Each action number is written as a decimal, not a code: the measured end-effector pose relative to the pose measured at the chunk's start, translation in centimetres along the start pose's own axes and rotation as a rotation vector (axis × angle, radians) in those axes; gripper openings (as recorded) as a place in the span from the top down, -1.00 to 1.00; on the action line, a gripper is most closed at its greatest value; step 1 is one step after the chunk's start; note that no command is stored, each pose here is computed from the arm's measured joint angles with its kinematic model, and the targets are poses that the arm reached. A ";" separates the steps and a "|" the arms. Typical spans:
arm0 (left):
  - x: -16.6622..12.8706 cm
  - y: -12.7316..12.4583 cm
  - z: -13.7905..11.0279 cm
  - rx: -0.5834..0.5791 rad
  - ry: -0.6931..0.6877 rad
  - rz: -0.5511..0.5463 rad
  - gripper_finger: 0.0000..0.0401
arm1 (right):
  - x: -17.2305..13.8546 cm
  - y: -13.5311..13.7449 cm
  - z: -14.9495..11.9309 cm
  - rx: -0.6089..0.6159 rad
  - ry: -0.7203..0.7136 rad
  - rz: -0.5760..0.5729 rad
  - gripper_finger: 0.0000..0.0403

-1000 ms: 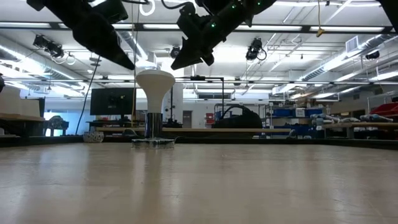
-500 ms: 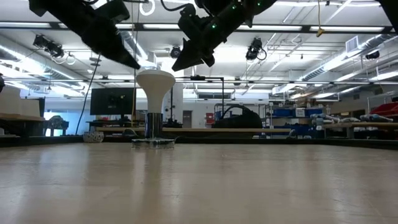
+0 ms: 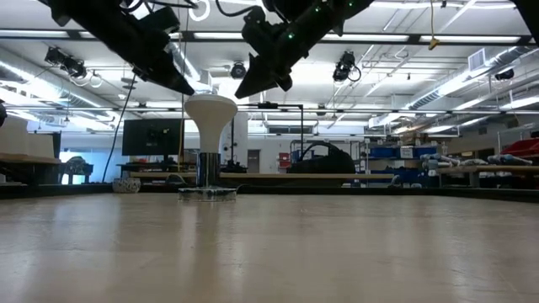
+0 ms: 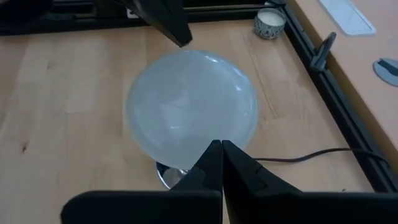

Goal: Screw lightbulb
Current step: Insert the white light bulb into the silver lamp

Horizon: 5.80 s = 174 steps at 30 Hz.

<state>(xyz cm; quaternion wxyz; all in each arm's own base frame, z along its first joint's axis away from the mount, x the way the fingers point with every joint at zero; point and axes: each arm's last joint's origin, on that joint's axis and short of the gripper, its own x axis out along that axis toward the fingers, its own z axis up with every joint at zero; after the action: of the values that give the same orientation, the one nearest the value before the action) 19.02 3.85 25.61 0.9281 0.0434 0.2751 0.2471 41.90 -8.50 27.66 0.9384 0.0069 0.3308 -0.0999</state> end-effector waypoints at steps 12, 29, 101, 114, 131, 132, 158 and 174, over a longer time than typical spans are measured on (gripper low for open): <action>1.2 -0.3 0.5 0.011 0.001 -0.026 1.00 | 0.0 -0.3 0.0 0.004 0.002 -0.007 0.96; 2.9 -0.6 1.6 0.032 0.055 -0.015 1.00 | 0.0 -0.2 -0.1 0.003 0.009 -0.011 0.96; 3.1 -0.5 1.3 0.037 0.077 -0.015 1.00 | 0.1 0.5 -0.5 0.036 0.047 0.057 0.96; 1.7 -0.2 3.4 0.056 0.038 -0.061 1.00 | 0.1 0.4 -0.4 0.036 0.040 0.056 0.96; 2.0 -0.9 2.5 0.072 0.094 -0.061 1.00 | 0.1 0.0 0.0 0.045 0.001 -0.007 0.96; 2.1 -1.0 2.4 0.065 0.093 -0.056 1.00 | 0.1 -0.2 0.0 0.047 0.002 -0.009 0.96; 2.3 -1.1 1.6 0.061 0.115 -0.064 1.00 | 2.1 0.5 -1.2 0.044 0.057 -0.007 0.96; 2.4 -1.1 1.5 0.061 0.117 -0.047 1.00 | 1.9 4.8 -1.4 -0.029 0.073 0.108 0.96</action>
<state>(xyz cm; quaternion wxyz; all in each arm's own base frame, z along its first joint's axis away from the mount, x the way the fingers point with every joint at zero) 22.05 4.17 25.50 0.9143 0.0508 0.3370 0.2189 43.40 -4.06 25.06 0.9297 0.0146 0.3653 -0.0440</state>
